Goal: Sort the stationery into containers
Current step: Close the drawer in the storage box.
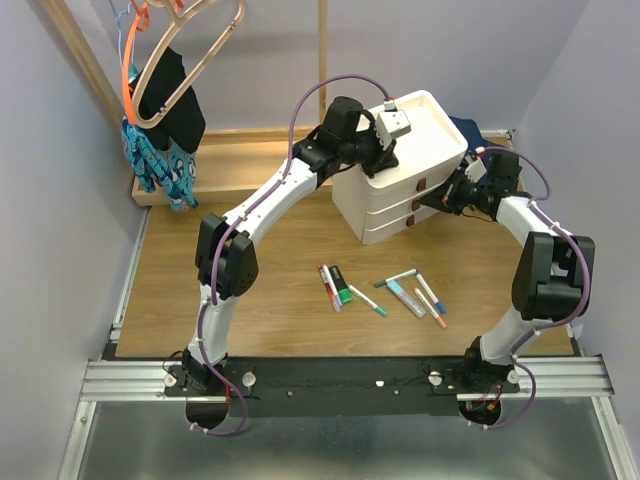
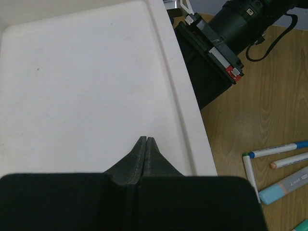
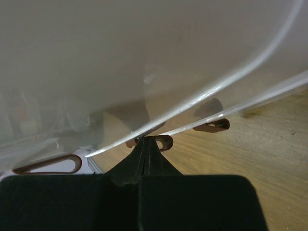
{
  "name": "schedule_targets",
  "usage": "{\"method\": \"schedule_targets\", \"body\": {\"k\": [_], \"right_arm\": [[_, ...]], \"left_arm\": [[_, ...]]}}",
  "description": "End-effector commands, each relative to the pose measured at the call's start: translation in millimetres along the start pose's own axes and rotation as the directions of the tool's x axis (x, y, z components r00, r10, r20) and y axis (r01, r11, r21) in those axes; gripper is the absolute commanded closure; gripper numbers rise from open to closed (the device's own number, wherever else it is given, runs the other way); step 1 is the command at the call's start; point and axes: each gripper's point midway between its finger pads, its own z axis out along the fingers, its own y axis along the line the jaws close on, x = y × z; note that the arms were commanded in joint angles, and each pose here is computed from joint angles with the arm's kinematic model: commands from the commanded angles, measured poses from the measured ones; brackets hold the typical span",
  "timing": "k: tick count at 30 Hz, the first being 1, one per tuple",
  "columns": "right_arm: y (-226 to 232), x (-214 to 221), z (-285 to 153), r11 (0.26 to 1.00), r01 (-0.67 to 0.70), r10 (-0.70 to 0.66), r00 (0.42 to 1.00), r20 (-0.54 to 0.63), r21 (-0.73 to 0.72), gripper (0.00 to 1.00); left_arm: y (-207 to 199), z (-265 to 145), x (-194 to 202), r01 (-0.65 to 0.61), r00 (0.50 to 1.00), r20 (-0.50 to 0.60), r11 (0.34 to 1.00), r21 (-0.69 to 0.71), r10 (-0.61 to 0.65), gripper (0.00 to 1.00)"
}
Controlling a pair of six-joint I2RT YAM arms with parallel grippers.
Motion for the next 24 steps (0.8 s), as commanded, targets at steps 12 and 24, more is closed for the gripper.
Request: {"method": "schedule_targets", "body": {"k": [12, 24], "right_arm": [[60, 51, -40, 0.961, 0.17, -0.198, 0.974, -0.112, -0.22, 0.56], [81, 28, -40, 0.921, 0.15, -0.19, 0.979, -0.079, -0.361, 0.62]], "left_arm": [[-18, -47, -69, -0.059, 0.995, 0.078, 0.998, -0.022, 0.061, 0.54], [-32, -77, -58, -0.057, 0.998, 0.031, 0.997, -0.044, 0.058, 0.39]]}}
